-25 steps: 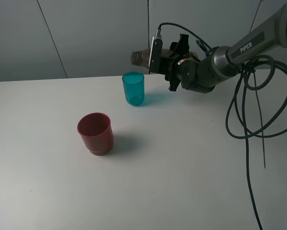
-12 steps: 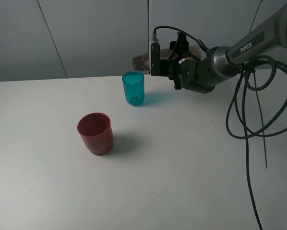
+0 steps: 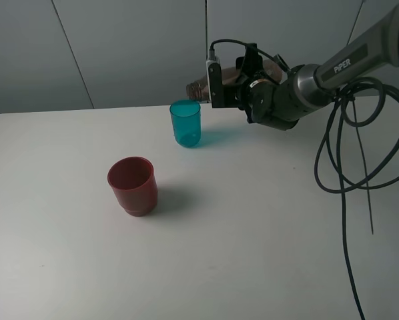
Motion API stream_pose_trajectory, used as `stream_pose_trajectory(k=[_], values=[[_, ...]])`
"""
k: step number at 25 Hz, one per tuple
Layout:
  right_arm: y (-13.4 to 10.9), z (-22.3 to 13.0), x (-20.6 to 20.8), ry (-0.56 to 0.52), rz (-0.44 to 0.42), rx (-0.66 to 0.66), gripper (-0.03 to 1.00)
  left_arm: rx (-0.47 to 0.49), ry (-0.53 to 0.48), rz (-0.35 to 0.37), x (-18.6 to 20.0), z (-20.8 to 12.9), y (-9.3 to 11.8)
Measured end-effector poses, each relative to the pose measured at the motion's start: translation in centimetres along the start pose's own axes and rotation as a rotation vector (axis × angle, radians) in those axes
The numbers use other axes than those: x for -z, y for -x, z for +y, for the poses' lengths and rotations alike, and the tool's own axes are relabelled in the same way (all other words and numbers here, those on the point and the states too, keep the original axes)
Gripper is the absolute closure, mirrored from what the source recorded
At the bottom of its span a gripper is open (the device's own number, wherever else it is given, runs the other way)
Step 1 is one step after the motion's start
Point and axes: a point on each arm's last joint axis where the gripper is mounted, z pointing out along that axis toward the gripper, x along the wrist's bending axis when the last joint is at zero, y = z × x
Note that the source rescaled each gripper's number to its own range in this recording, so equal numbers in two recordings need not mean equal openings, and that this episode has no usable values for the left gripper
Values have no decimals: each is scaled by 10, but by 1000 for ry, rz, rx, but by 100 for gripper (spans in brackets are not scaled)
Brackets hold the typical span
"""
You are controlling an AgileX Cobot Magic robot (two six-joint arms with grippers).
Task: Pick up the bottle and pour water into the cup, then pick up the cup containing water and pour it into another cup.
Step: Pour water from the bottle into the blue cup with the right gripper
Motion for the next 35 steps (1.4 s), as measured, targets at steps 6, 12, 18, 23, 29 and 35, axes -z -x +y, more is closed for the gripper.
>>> stream_pose_trajectory(k=[6, 12, 18, 23, 29, 35], values=[[1, 0, 0, -4, -8, 41, 95, 0, 0, 0, 0, 0, 0], [2, -1, 0, -11, -23, 78, 95, 0, 0, 0, 0, 0, 0], [2, 0, 0, -10, -25, 95, 95, 0, 0, 0, 0, 0, 0], [2, 0, 0, -11, -26, 110, 95, 0, 0, 0, 0, 0, 0], [2, 0, 0, -10, -27, 114, 95, 0, 0, 0, 0, 0, 0], [5, -1, 0, -18, -51, 118, 95, 0, 0, 0, 0, 0, 0]])
